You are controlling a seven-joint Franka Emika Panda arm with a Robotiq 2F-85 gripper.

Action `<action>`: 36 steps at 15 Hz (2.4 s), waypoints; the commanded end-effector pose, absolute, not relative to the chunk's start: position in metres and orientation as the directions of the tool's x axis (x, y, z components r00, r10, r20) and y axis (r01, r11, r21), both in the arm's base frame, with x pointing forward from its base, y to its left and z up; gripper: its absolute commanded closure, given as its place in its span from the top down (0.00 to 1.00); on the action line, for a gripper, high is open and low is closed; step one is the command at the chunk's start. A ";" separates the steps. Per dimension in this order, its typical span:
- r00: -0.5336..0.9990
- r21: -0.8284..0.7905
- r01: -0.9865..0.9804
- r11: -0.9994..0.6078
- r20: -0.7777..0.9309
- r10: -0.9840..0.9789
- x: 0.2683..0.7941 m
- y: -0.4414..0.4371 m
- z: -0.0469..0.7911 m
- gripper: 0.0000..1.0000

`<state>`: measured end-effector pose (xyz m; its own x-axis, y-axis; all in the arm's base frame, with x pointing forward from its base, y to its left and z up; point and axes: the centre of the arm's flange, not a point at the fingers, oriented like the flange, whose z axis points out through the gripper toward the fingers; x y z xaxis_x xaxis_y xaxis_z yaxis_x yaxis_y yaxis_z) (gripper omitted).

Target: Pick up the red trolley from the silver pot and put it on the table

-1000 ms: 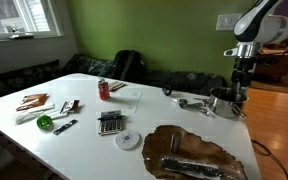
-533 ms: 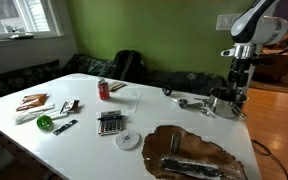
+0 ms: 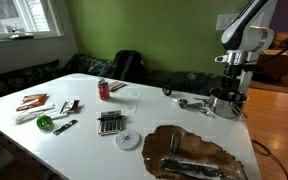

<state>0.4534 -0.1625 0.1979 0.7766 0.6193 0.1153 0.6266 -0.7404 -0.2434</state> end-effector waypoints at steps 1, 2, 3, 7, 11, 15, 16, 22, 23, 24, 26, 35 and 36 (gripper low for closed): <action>0.761 -0.272 0.645 -0.715 0.133 0.635 0.461 -0.160 0.177 0.64; 0.757 -0.278 0.648 -0.709 0.132 0.640 0.461 -0.157 0.175 0.61; 0.753 -0.284 0.651 -0.703 0.132 0.644 0.461 -0.154 0.172 0.55; 0.744 -0.294 0.660 -0.691 0.132 0.655 0.463 -0.146 0.164 0.21; 0.746 -0.293 0.659 -0.693 0.131 0.653 0.463 -0.147 0.170 0.00; 0.754 -0.330 0.650 -0.684 0.170 0.635 0.453 -0.151 0.215 0.02; 0.756 -0.344 0.649 -0.679 0.188 0.627 0.450 -0.152 0.228 0.02; 0.690 -0.284 0.723 -0.630 0.331 0.643 0.437 -0.145 0.328 0.01; 0.660 -0.239 0.749 -0.617 0.339 0.670 0.439 -0.135 0.337 0.01; 0.634 -0.229 0.773 -0.592 0.333 0.698 0.443 -0.120 0.340 0.01; 0.663 -0.244 0.748 -0.617 0.324 0.675 0.454 -0.135 0.340 0.05; 0.586 -0.210 0.810 -0.547 0.308 0.750 0.468 -0.093 0.326 0.01; 0.552 -0.188 0.834 -0.519 0.291 0.781 0.475 -0.079 0.321 0.01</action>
<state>0.4558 -0.1131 0.3396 0.6252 0.7100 0.3240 0.7802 -0.5802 -0.2338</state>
